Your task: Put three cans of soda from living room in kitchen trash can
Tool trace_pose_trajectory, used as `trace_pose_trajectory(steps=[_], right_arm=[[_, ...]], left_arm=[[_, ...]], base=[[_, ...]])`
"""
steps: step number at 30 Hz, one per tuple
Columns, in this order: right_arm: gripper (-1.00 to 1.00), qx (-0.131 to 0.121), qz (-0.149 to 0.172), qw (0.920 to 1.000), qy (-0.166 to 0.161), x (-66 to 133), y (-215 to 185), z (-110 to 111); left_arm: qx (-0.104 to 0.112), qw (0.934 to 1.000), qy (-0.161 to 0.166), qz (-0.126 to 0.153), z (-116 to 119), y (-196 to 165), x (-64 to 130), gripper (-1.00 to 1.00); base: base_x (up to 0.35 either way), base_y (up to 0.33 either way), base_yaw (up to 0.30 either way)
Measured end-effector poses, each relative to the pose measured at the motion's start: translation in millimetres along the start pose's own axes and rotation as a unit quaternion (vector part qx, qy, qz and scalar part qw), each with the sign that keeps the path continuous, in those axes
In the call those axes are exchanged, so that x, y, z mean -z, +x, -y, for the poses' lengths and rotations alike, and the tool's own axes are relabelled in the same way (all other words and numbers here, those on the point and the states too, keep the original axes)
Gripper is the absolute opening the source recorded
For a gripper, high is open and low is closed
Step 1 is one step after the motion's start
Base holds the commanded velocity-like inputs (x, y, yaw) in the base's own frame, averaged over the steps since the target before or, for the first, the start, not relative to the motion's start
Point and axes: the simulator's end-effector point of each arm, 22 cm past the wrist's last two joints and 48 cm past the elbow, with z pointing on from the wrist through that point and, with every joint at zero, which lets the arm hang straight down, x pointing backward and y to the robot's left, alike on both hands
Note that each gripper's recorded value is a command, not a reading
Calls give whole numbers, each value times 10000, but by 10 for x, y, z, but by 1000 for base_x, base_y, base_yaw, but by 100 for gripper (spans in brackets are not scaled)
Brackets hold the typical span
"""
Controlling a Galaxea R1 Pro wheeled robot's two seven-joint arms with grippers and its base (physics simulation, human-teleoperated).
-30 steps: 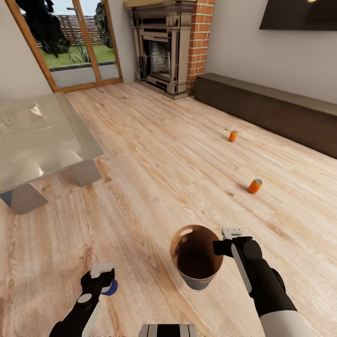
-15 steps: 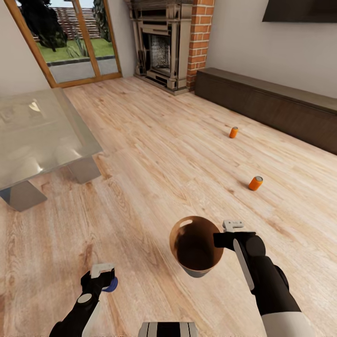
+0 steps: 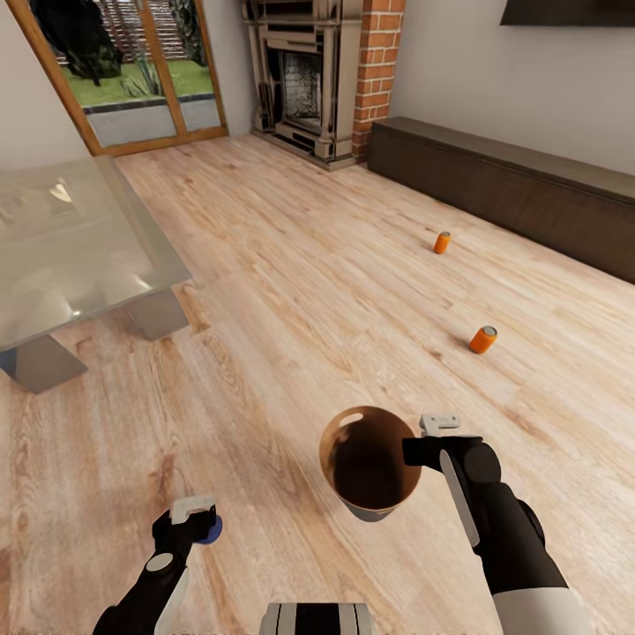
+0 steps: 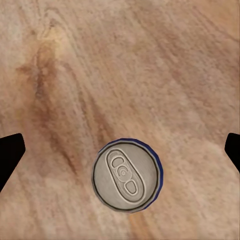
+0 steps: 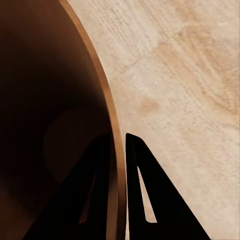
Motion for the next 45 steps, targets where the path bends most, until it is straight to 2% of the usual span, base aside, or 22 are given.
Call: trace_pose_trajectory(steps=[10, 19, 26, 31, 41, 45], right_arm=[[-100, -1, -46, 10000, 2, -41, 35, 3], [-100, 1, -51, 10000, 1, -209, 163, 7], [-100, 2, -48, 10000, -4, -208, 161, 3], [-100, 7, -52, 10000, 2, -302, 234, 8], [-100, 8, -49, 10000, 3, -301, 231, 8], [-100, 2, -52, 10000, -8, -376, 290, 6]], left_arm=[[-10, 10000, -3, -51, 0, 56, -15, 100], [-12, 10000, -3, -54, 22, 216, -147, 100], [-11, 10000, -3, -56, 23, 219, -147, 100], [-8, 10000, -3, -55, 34, 306, -220, 100], [-14, 10000, -2, -51, 35, 303, -220, 100], [-8, 10000, -3, -53, 44, 376, -278, 100]], base=[[0, 0, 0], [0, 0, 0], [0, 0, 0], [0, 0, 0], [0, 0, 0], [0, 0, 0]])
